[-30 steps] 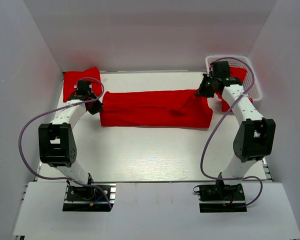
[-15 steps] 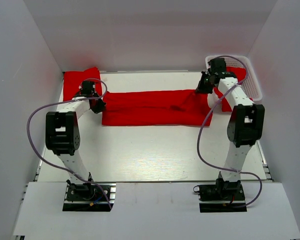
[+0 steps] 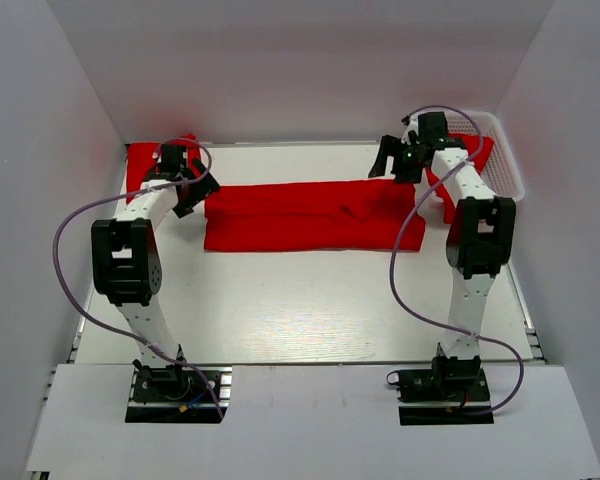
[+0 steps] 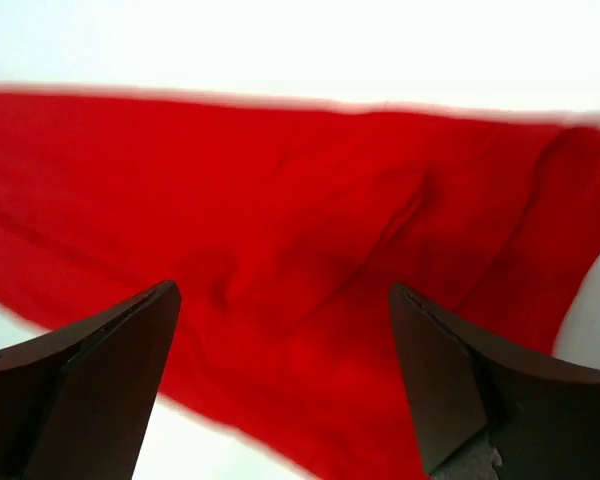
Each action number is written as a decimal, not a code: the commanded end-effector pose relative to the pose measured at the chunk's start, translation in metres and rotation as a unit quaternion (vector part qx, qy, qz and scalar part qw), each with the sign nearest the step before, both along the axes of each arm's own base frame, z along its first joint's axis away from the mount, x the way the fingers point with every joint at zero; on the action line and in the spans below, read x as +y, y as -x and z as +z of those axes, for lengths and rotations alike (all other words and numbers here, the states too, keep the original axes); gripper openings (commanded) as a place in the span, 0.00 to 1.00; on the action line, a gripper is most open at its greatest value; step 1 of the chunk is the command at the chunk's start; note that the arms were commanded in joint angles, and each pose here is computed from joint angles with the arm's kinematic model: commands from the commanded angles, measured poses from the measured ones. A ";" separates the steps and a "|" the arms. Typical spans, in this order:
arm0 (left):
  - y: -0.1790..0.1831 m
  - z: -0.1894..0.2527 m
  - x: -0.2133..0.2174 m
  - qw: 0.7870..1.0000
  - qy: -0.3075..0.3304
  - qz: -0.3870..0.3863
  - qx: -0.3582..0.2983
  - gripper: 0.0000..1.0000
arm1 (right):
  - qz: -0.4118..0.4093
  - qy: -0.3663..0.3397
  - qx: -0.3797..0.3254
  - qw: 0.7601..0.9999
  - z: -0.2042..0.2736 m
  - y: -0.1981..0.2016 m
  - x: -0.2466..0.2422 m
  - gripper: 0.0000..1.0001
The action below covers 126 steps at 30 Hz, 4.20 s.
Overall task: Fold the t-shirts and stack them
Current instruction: Fold the other side of the tshirt into a rectangle, then rotate the tshirt 90 degrees
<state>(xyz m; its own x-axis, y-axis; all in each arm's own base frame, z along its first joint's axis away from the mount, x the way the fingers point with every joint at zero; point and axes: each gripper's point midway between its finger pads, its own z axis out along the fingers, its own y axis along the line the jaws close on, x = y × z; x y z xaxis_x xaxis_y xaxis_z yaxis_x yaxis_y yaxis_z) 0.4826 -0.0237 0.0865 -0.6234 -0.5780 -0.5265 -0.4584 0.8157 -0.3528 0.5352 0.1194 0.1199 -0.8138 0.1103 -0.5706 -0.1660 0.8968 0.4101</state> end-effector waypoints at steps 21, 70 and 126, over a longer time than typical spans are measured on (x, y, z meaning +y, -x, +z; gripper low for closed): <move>0.023 -0.003 -0.094 0.975 0.098 -0.198 -0.030 1.00 | 0.105 -0.130 0.088 0.982 -0.036 0.095 0.075 0.90; 0.076 -0.046 -0.066 0.986 0.052 -0.144 0.063 1.00 | 0.052 -0.065 -0.100 0.992 0.007 -0.049 0.096 0.90; 0.180 0.086 -0.124 0.966 -0.210 -0.150 -0.029 1.00 | 0.117 0.001 -0.080 0.990 0.023 0.009 0.168 0.90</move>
<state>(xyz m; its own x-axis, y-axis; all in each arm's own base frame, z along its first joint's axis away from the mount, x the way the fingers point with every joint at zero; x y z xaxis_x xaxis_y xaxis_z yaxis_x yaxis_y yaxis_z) 0.2832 -0.2503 0.1726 -0.7915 -0.0221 -0.6108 0.1502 0.9617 -0.2294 0.5523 0.2856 0.1584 -0.6550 -0.0141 -0.7555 -0.4782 0.7819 0.4000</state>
